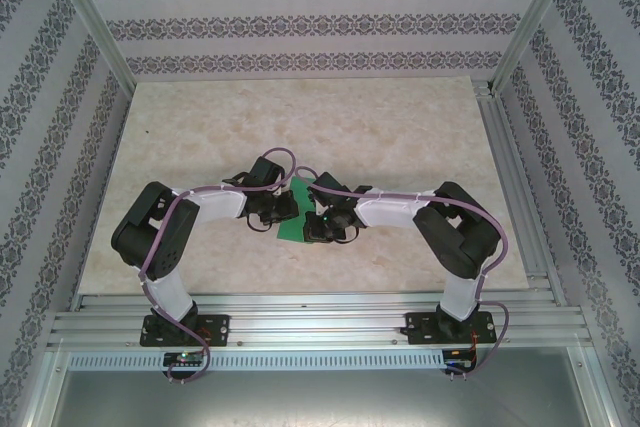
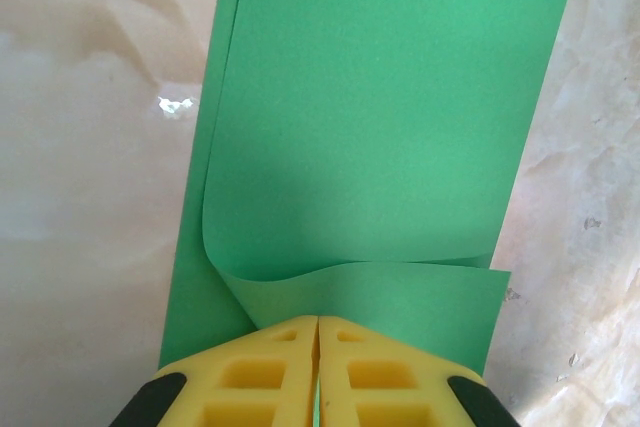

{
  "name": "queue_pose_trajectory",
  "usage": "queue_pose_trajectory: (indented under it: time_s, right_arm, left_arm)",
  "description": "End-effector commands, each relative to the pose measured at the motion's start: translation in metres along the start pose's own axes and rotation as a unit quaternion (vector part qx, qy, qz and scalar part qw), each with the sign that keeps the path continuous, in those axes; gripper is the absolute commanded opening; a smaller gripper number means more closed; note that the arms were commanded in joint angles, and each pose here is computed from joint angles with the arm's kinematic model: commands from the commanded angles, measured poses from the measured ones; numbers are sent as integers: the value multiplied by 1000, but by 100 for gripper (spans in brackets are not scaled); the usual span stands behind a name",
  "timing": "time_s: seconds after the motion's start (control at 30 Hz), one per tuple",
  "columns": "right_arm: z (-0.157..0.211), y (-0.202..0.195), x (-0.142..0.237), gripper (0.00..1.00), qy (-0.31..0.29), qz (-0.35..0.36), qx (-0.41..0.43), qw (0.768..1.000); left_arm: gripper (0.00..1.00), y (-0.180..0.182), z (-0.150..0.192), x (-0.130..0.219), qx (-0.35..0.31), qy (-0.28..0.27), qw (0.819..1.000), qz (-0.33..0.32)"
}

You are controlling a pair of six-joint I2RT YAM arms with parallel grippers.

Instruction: Fold a paper plane with a square sheet of paper (pick it up from the middle)

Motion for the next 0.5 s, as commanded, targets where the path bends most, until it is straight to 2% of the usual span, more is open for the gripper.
queue_pose_trajectory:
  time_s: [0.0,0.3,0.47]
  right_arm:
    - [11,-15,-10,10,15,21,-16,1000]
    - [18,-17,-13,10,24,15,-24,999]
    - [-6,13,14,11,-22,-25,8,999]
  left_arm:
    - [11,40,18,-4,26,15,996,-80]
    - [11,40,18,-4,26,16,996,-79]
    - [11,41,19,-4,25,17,996,-80]
Point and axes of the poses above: each hand's point on the last joint's axis, 136 mm out from that joint toward the fingers, its own x axis back along the fingers, its own y axis along the line the jaws close on, z = x × y, the point moved 2 cm from there along x, back along the fingers, and after that the axes turned 9 degrees about x, right-handed, at the moved point
